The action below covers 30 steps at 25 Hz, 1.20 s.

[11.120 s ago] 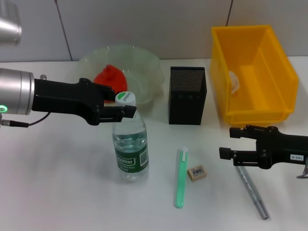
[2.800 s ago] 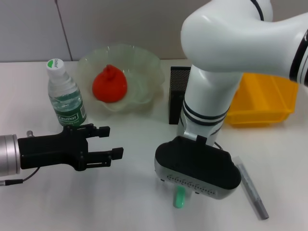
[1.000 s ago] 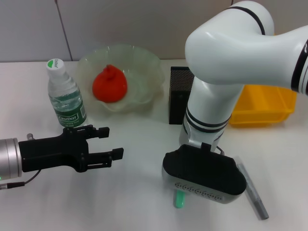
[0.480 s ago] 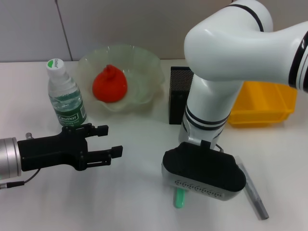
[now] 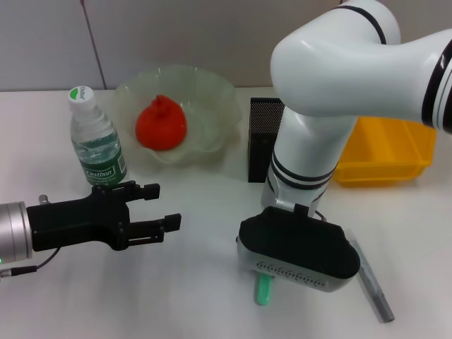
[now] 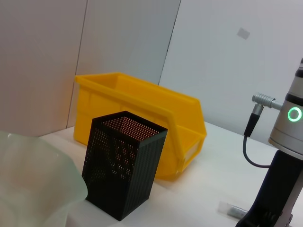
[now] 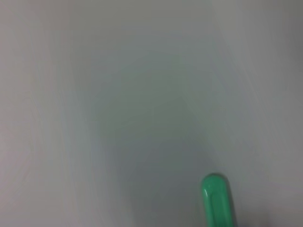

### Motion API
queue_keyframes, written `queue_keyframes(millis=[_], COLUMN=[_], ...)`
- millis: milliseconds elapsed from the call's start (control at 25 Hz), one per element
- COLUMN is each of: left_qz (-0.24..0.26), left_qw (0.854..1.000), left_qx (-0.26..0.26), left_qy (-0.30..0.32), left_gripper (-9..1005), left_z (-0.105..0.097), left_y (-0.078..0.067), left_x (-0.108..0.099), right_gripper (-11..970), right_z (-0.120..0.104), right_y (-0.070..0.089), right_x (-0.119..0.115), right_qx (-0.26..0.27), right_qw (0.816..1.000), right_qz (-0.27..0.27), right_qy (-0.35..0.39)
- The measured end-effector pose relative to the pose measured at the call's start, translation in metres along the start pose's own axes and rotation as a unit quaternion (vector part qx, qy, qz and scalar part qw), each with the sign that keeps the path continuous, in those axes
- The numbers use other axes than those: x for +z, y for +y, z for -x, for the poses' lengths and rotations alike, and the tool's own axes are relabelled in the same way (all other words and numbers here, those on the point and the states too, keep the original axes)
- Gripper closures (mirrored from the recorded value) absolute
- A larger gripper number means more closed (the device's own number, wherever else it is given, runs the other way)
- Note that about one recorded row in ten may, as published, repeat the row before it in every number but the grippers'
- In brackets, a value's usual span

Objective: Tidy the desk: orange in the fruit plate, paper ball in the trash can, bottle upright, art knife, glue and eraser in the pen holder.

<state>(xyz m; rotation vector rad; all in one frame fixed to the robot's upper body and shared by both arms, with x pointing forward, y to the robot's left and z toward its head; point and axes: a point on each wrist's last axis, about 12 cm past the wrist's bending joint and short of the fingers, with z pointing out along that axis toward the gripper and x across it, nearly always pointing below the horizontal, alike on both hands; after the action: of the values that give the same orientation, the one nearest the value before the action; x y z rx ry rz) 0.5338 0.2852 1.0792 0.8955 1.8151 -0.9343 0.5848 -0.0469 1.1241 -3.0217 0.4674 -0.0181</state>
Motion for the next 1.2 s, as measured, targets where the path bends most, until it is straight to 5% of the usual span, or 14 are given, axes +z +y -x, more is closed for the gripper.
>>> queue_keyframes(millis=[1200], left_qz=[0.003], left_qw=[1.0], left_qx=[-0.002], left_qy=[-0.003], left_gripper=[211], left_z=[-0.0007], left_y=[0.0001], left_x=[-0.0008], right_gripper=[764], right_z=[0.0004], right_y=[0.0025], right_x=[0.0025], right_qx=[-0.006], right_qw=[1.0], right_qz=[-0.001], right_qy=[-0.007])
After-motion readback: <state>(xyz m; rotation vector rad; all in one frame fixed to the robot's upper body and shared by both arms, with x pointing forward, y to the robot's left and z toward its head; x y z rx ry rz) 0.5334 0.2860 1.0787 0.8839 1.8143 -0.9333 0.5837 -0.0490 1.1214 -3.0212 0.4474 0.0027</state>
